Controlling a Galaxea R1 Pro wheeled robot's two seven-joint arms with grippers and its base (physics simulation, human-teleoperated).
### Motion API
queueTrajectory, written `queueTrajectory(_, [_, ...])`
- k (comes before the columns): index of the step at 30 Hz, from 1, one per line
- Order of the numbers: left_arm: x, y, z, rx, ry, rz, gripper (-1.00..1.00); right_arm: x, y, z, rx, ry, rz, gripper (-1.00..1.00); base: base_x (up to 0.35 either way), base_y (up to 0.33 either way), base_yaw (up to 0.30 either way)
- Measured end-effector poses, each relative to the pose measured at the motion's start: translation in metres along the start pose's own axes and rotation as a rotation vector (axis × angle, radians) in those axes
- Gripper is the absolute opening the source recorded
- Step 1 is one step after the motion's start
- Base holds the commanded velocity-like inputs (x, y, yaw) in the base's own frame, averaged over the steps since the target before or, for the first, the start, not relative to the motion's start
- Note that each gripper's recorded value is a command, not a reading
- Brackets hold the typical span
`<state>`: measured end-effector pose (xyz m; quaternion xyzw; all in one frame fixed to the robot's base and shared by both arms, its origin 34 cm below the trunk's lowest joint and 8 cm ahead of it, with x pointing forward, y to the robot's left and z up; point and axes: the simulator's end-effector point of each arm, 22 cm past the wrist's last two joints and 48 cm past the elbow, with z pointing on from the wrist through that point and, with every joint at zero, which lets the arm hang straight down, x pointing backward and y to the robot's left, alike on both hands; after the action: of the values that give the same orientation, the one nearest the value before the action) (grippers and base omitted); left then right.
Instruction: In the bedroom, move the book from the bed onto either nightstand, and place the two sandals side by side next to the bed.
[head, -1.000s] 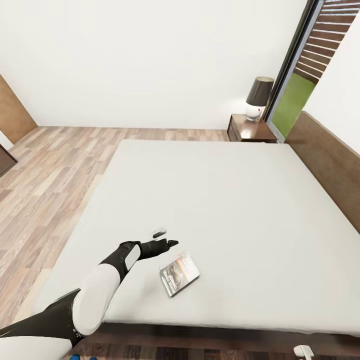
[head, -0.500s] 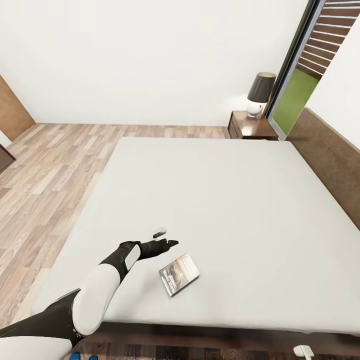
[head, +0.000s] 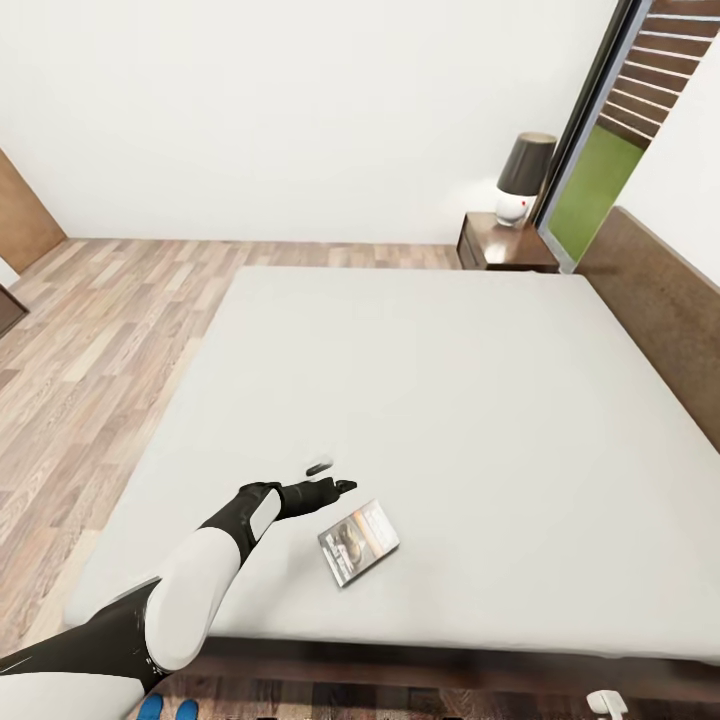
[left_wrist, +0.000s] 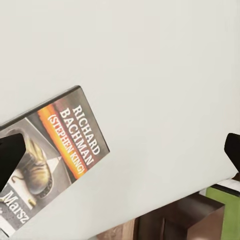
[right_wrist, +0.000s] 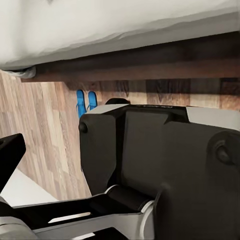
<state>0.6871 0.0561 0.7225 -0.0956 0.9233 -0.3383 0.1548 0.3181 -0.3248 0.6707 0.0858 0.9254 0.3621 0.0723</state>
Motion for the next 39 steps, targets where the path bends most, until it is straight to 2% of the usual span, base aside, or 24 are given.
queueTrajectory(39, [0.024, 0.023, 0.018, -0.014, 0.044, -0.036, 1.00, 0.021, -0.011, 0.005, 0.014, 0.043, 0.040, 1.00, 0.000, 0.000, 0.000])
